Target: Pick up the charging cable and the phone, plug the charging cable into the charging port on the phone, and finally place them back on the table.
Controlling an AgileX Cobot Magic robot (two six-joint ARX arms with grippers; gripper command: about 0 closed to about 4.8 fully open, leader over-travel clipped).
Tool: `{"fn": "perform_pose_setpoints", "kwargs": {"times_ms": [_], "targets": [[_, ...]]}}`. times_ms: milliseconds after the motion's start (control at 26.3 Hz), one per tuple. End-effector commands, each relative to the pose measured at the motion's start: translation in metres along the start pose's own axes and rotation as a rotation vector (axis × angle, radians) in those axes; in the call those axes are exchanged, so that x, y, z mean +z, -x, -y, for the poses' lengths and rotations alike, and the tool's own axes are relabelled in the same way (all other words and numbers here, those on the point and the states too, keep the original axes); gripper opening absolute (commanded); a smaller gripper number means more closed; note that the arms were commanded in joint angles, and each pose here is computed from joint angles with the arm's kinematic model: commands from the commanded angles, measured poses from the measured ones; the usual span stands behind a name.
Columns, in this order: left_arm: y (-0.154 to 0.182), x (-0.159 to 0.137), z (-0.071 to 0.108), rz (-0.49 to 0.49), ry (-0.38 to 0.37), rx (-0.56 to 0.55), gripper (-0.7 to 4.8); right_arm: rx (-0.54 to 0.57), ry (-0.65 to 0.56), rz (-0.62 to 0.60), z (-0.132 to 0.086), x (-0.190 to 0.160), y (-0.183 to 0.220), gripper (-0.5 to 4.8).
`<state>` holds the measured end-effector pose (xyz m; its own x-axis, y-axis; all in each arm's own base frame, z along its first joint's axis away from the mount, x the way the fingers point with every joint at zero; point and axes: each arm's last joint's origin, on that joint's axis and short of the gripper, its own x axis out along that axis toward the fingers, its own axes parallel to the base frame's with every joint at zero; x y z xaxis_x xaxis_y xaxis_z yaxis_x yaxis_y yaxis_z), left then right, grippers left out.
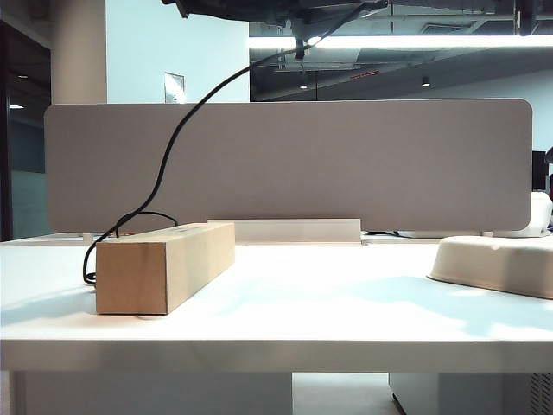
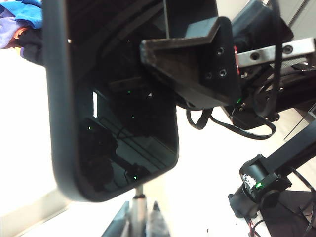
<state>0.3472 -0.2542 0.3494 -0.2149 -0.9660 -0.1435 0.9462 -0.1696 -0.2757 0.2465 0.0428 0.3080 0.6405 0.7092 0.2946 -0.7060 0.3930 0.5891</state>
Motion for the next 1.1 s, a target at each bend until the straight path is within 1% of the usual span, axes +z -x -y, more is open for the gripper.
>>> {"fn": "perform_pose_setpoints", "kwargs": {"times_ms": [38, 266, 381, 457, 609, 799, 837, 951, 1104], "targets": [[-0.005, 0.011, 0.008, 0.028, -0.080, -0.033, -0.06, 0.034, -0.014, -0.082, 0.001, -0.009, -0.004, -0.07], [-0.006, 0.011, 0.008, 0.028, -0.081, -0.039, -0.06, 0.037, -0.012, -0.086, 0.000, -0.009, -0.005, -0.07], [-0.002, 0.012, 0.006, 0.031, -0.078, -0.022, -0.06, 0.039, -0.012, -0.088, 0.000, -0.009, -0.005, -0.07], [-0.001, 0.012, 0.006, 0.031, -0.058, -0.021, -0.06, 0.043, -0.011, -0.092, 0.000, -0.009, -0.005, -0.07], [0.002, 0.013, 0.005, 0.040, -0.070, -0.022, -0.06, 0.056, -0.007, -0.101, -0.001, -0.009, -0.004, -0.07], [0.004, 0.017, 0.005, 0.059, -0.063, -0.034, -0.06, 0.067, -0.006, -0.113, -0.001, -0.009, -0.004, -0.07], [0.004, 0.018, 0.005, 0.065, -0.073, -0.034, -0.06, 0.070, -0.007, -0.119, -0.001, -0.010, -0.004, -0.07], [0.004, 0.018, 0.005, 0.065, -0.074, -0.034, -0.06, 0.076, -0.001, -0.115, -0.002, -0.009, -0.004, -0.07], [0.005, 0.018, 0.004, 0.065, -0.072, -0.033, -0.06, 0.106, 0.040, -0.080, -0.006, -0.005, -0.004, -0.07]]}}
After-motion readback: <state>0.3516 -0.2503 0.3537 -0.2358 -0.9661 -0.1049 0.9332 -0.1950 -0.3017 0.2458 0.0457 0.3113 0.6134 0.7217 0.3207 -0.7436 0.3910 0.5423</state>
